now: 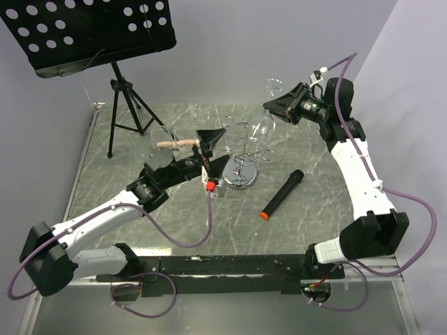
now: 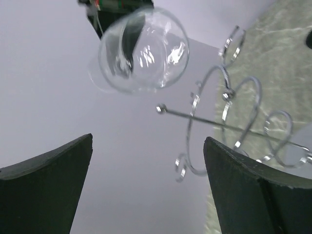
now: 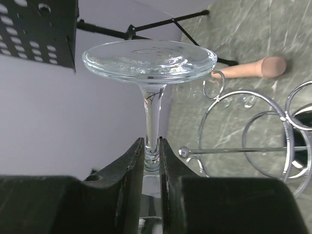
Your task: Take the wine glass off the wine glass rack
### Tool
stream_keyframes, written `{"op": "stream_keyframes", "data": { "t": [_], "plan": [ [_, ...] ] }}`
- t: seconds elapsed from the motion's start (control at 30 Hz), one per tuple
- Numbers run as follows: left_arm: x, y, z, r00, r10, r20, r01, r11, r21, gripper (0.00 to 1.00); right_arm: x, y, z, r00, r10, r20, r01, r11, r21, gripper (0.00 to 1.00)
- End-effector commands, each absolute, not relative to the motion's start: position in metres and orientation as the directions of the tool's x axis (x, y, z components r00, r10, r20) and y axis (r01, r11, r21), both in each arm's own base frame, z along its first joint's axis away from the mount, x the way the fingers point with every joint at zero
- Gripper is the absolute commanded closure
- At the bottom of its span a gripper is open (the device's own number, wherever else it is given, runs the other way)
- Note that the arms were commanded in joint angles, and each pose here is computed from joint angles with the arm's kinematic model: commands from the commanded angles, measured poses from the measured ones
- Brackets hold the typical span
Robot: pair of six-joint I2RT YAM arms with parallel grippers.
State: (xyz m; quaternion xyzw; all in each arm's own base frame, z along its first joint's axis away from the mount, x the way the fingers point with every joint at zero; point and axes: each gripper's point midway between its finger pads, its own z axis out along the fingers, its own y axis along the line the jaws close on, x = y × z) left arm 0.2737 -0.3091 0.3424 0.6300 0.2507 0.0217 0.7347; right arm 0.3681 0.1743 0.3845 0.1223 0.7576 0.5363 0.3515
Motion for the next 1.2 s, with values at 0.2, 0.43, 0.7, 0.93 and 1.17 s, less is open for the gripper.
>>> {"op": "stream_keyframes", "data": {
  "t": [0.2,0.43,0.7,0.93,1.17],
  "plan": [
    [0.264,-0.330,0.409,0.948,0.315,-0.042,-0.063,0.316,0.947,0.00,0.358,0.222,0.436,-0.775,0.537,-0.334,-0.224,0.260,0.939,1.00],
    [0.260,-0.330,0.417,0.946,0.324,0.008,-0.124,0.341,0.932,0.00,0.358,0.233,0.436,-0.773,0.519,-0.364,-0.248,0.280,0.927,1.00],
    [0.255,-0.336,0.423,0.951,0.302,0.062,-0.167,0.338,0.926,0.00,0.360,0.243,0.429,-0.775,0.492,-0.396,-0.272,0.307,0.912,1.00],
    [0.254,-0.340,0.420,0.953,0.291,0.090,-0.185,0.318,0.930,0.00,0.359,0.252,0.427,-0.780,0.472,-0.411,-0.286,0.315,0.905,1.00],
    [0.256,-0.345,0.414,0.950,0.289,0.119,-0.205,0.289,0.935,0.00,0.359,0.257,0.426,-0.777,0.456,-0.434,-0.305,0.331,0.893,1.00]
  ]
}}
